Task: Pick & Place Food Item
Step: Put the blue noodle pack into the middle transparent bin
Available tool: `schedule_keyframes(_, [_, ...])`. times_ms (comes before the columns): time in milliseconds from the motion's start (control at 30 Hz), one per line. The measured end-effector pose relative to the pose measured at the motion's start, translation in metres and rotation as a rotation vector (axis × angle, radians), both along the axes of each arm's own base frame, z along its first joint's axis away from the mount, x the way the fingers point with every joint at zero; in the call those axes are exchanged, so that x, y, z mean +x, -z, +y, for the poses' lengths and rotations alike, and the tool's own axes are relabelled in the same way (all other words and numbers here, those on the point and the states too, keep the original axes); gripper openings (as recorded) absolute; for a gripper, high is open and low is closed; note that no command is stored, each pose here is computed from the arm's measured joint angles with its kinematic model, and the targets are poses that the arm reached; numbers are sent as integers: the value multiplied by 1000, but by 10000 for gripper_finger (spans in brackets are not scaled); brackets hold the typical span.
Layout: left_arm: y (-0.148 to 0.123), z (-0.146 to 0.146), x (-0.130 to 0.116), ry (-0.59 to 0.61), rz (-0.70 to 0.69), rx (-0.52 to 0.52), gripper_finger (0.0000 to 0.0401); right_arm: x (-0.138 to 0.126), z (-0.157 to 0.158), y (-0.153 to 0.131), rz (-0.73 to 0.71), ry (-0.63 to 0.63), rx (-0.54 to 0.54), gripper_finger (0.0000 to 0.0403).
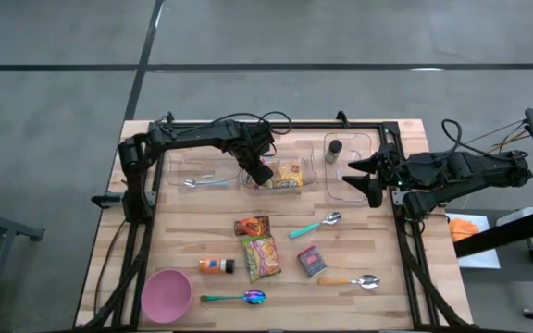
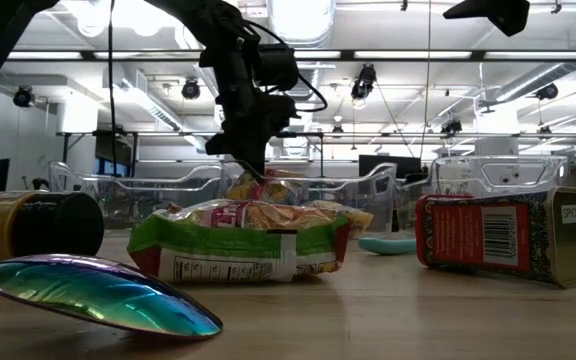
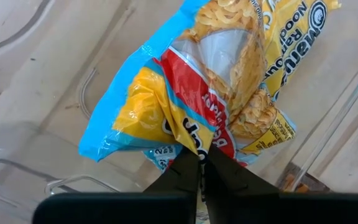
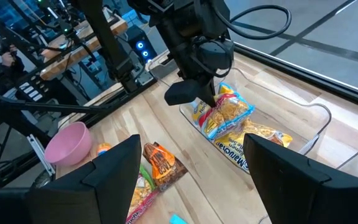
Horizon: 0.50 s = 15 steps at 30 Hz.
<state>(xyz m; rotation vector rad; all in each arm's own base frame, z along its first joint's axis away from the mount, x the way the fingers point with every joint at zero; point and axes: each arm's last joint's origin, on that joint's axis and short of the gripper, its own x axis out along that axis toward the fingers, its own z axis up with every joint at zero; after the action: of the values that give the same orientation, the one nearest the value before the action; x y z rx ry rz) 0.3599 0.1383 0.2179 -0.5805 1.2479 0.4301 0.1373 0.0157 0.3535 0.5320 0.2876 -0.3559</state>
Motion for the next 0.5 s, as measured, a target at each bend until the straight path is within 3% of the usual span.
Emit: schedule_keyframes(500, [1, -1, -3, 50, 28, 12, 126, 0, 0, 0, 0, 0, 0, 278])
